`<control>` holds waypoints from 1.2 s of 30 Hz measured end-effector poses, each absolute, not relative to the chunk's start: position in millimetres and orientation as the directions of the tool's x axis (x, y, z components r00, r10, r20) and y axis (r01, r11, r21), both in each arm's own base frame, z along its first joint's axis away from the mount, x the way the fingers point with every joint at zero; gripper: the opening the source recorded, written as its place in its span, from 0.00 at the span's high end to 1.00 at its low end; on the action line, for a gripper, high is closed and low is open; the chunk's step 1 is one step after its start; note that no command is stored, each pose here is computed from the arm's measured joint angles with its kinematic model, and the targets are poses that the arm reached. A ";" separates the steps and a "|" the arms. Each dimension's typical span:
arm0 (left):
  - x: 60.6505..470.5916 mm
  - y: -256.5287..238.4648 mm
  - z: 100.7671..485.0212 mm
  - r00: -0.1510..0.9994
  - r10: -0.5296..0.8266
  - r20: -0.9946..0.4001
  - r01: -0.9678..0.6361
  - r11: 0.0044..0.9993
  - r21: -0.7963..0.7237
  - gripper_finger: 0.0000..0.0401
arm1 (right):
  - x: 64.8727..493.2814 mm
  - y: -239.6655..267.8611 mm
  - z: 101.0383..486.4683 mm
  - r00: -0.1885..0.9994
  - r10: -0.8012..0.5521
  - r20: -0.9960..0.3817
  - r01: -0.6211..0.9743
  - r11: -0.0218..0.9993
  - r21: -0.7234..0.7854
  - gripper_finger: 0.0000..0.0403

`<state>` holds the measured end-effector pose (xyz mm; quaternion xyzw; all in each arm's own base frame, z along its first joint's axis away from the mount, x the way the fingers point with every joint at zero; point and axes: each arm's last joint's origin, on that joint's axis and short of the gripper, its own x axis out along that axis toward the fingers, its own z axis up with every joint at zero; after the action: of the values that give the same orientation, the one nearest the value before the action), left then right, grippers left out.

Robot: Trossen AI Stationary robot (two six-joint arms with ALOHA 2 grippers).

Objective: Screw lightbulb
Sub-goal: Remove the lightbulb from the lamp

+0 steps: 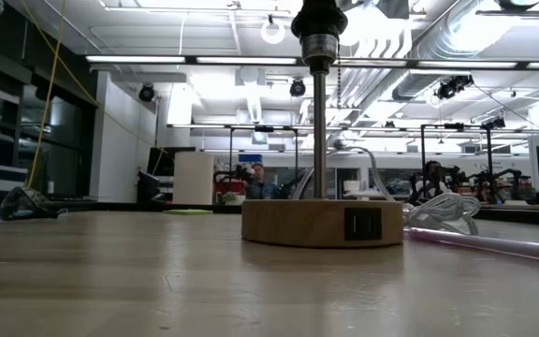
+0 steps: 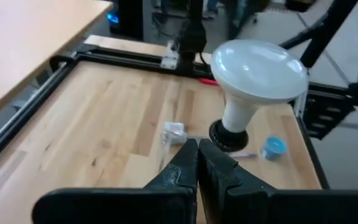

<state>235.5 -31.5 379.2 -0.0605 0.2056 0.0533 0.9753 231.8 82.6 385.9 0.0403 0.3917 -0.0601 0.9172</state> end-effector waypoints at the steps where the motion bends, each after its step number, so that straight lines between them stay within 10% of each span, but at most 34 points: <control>1: 236.6 -31.0 377.2 0.913 0.090 -0.399 -0.138 0.986 -0.093 1.00 | 231.5 85.6 386.4 0.688 -0.042 -0.725 0.115 0.992 0.052 1.00; 16: 295.1 -37.3 323.2 0.980 -0.034 -0.194 -0.002 0.983 -0.184 1.00 | 276.8 130.6 384.9 0.829 0.178 -0.530 -0.090 0.978 0.187 1.00; 36: 274.8 -69.4 345.6 0.972 -0.221 -0.084 0.178 0.917 -0.358 1.00 | 262.5 99.3 368.8 0.710 -0.194 -0.677 0.170 0.980 -0.103 1.00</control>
<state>274.8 -69.4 345.6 -0.1766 0.0615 -0.1022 0.9770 262.5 99.3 368.8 -0.0164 0.3680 -0.0985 0.9245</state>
